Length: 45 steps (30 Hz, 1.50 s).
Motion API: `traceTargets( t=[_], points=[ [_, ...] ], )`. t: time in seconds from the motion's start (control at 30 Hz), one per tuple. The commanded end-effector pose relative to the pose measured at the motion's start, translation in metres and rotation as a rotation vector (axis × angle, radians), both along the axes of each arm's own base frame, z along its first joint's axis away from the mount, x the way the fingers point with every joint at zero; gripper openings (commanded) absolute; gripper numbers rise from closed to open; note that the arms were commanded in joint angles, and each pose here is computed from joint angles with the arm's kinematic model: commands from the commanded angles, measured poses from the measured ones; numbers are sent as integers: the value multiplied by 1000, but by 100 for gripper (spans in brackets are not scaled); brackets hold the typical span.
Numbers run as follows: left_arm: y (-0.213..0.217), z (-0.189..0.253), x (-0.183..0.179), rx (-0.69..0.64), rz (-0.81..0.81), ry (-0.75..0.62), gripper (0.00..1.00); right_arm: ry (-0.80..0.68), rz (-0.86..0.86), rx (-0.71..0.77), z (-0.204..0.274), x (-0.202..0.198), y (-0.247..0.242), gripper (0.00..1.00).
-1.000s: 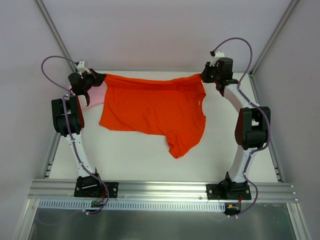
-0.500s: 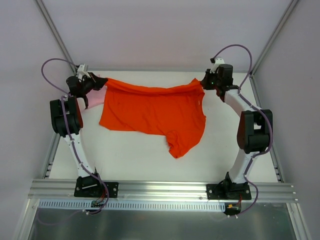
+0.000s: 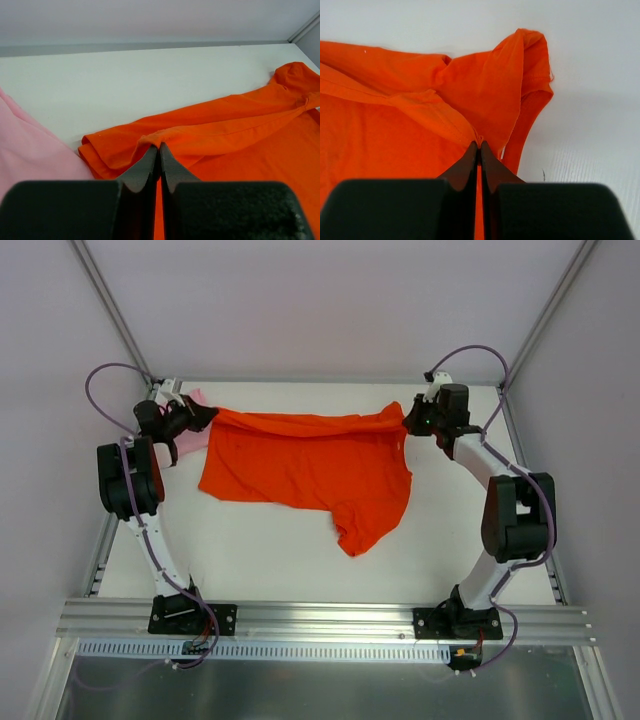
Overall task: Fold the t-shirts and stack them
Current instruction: Fold the flattened tshirt in 1/3 of the way
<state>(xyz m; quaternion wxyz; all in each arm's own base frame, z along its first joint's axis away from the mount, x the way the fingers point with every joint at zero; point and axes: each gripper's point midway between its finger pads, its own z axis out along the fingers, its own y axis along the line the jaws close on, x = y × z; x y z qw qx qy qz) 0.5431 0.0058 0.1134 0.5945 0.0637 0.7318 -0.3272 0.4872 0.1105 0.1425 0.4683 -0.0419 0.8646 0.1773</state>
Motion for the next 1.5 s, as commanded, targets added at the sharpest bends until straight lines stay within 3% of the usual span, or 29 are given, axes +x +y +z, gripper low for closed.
traceTargets(
  t=[0.0, 0.4, 1.13, 1.2, 1.27, 1.3, 1.33, 1.37, 1.4, 1.47],
  points=[
    [0, 36, -4, 75, -22, -107, 0, -38, -8, 29, 21, -10, -1, 1],
    [4, 21, -19, 58, -17, 29, 0, 68, -5, 32, -15, -31, -1, 1],
    [20, -2, -58, 202, 88, 205, 1, 147, -4, 27, -44, -42, -1, 1],
    [20, -3, -57, 204, 91, 218, 20, 154, 1, 30, -44, -43, 1, 7],
    [21, -2, -59, 207, 101, 221, 40, 150, 12, 31, -41, -45, 2, 22],
    [22, -1, -59, 212, 108, 213, 46, 152, 14, 31, -41, -46, 2, 39],
    [22, 5, -60, 218, 112, 198, 56, 145, 19, 32, -37, -45, 2, 49],
    [22, 9, -60, 222, 114, 190, 89, 146, 34, 30, -32, -47, 4, 65],
    [23, 13, -59, 226, 120, 180, 99, 138, 42, 30, -28, -46, 5, 71],
    [24, 29, -56, 226, 125, 156, 99, 145, 45, 17, -17, -44, 4, 87]
  ],
)
